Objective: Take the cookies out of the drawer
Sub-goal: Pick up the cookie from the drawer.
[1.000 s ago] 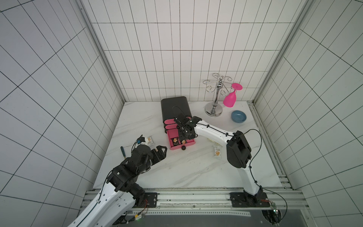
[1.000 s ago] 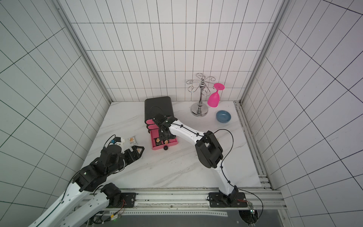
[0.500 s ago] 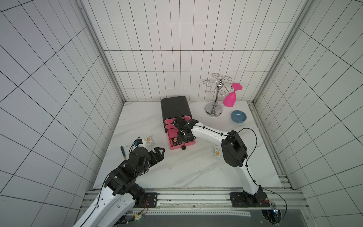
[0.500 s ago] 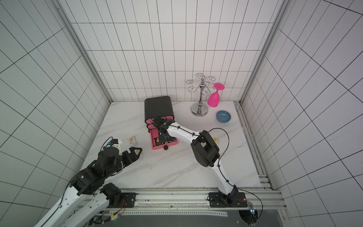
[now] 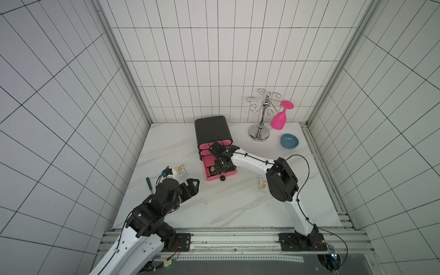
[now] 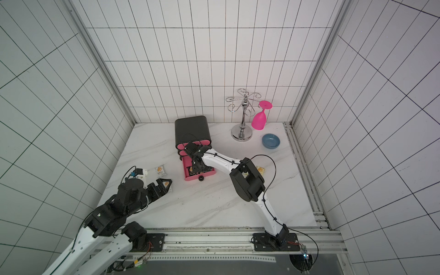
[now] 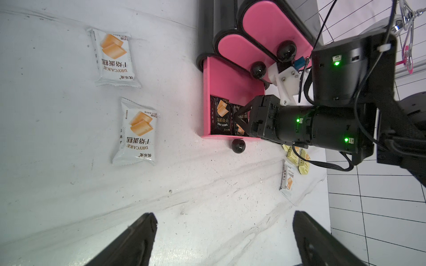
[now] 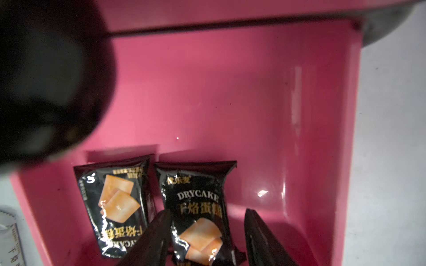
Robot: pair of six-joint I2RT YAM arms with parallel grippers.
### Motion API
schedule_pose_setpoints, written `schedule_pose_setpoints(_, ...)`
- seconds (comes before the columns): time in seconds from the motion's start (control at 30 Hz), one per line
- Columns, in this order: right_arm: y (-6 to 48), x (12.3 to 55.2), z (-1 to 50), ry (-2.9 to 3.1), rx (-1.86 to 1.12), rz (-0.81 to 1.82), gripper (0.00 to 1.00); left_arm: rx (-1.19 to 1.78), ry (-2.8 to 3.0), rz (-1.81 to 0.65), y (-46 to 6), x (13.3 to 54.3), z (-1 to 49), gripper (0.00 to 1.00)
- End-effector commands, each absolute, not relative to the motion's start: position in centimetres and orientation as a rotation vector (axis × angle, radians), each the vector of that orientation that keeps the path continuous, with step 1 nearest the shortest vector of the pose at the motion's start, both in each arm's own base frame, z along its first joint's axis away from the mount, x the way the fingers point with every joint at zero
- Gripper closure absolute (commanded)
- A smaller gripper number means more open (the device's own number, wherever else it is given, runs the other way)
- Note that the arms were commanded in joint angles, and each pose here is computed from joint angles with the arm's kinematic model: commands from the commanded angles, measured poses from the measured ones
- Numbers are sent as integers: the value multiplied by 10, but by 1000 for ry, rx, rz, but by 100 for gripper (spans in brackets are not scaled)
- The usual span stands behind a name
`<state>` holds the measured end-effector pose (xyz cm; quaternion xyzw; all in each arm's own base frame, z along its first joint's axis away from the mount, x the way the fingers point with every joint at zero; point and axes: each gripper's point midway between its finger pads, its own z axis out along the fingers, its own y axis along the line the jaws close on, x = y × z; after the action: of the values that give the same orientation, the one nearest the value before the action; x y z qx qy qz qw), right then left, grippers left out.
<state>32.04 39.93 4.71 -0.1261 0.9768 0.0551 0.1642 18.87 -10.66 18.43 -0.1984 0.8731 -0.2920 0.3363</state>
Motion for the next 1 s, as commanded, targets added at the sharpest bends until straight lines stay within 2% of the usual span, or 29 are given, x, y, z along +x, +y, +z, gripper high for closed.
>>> schedule_pose_setpoints(0.0, 394, 323, 25, 2808, -330, 115, 45, -513, 2281, -745, -104, 187, 180, 4)
schedule_pose_setpoints(0.33, 393, 321, 8, 2840, -299, 119, 48, -520, 2284, -738, -101, 185, 177, 4)
schedule_pose_setpoints(0.5, 394, 322, 8, 2842, -267, 176, 54, -529, 2286, -735, -101, 185, 175, 4)
schedule_pose_setpoints(0.67, 396, 326, 17, 2823, -226, 259, 73, -529, 2287, -731, -100, 185, 174, 4)
schedule_pose_setpoints(0.97, 403, 339, 61, 2722, -179, 449, 77, -523, 2288, -725, -101, 187, 174, 4)
